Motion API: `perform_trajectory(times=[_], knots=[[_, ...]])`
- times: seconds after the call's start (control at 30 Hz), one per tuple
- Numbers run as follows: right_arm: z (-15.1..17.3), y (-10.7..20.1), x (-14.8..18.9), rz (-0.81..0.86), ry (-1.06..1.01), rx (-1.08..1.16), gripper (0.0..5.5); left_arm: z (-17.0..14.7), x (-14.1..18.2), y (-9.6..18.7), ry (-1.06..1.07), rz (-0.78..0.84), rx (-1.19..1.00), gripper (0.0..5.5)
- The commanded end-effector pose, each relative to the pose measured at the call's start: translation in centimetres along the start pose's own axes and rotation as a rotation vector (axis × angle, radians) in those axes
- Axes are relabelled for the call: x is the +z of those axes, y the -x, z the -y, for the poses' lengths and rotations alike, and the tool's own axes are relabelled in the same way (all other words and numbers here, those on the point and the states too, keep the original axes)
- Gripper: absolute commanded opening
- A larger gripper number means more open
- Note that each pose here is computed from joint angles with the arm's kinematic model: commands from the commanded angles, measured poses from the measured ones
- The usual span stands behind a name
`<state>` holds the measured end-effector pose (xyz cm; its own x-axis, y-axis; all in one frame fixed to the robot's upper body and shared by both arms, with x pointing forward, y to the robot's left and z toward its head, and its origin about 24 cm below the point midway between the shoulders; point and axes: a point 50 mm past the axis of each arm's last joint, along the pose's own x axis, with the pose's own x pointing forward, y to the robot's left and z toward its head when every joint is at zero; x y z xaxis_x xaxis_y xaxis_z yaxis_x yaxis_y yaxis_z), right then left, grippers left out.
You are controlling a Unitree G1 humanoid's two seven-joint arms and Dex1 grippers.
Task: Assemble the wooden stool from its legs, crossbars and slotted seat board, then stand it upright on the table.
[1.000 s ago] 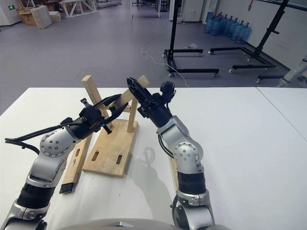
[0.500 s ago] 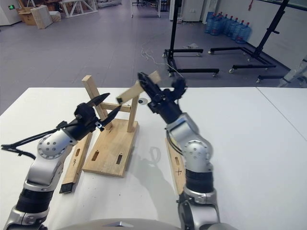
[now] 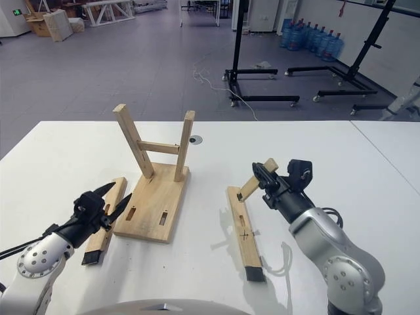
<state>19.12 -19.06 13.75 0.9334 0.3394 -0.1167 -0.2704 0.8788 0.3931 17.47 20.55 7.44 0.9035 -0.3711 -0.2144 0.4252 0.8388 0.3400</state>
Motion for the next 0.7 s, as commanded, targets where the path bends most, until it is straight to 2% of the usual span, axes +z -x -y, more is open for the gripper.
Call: perform_trajectory(times=[0.03, 0.17, 0.47, 0.7], knots=[[0.4, 0.5, -0.4, -0.050, 0.033, -0.007, 0.39, -0.8, -2.4, 0.8, 0.023, -0.076, 0.041, 2.67], [1.1, 0.6, -0.9, -0.081, 0.042, -0.043, 0.39, -1.1, -3.9, 1.0, 0.033, -0.113, 0.073, 2.67], [1.4, 1.5, -2.7, -0.201, 0.027, -0.042, 0.39, -1.1, -2.8, 0.5, 0.010, -0.078, 0.069, 2.67], [1.0, 0.7, -3.1, -0.208, 0.014, -0.006, 0.39, -1.6, -3.4, 0.1, 0.032, -0.107, 0.093, 2.67]])
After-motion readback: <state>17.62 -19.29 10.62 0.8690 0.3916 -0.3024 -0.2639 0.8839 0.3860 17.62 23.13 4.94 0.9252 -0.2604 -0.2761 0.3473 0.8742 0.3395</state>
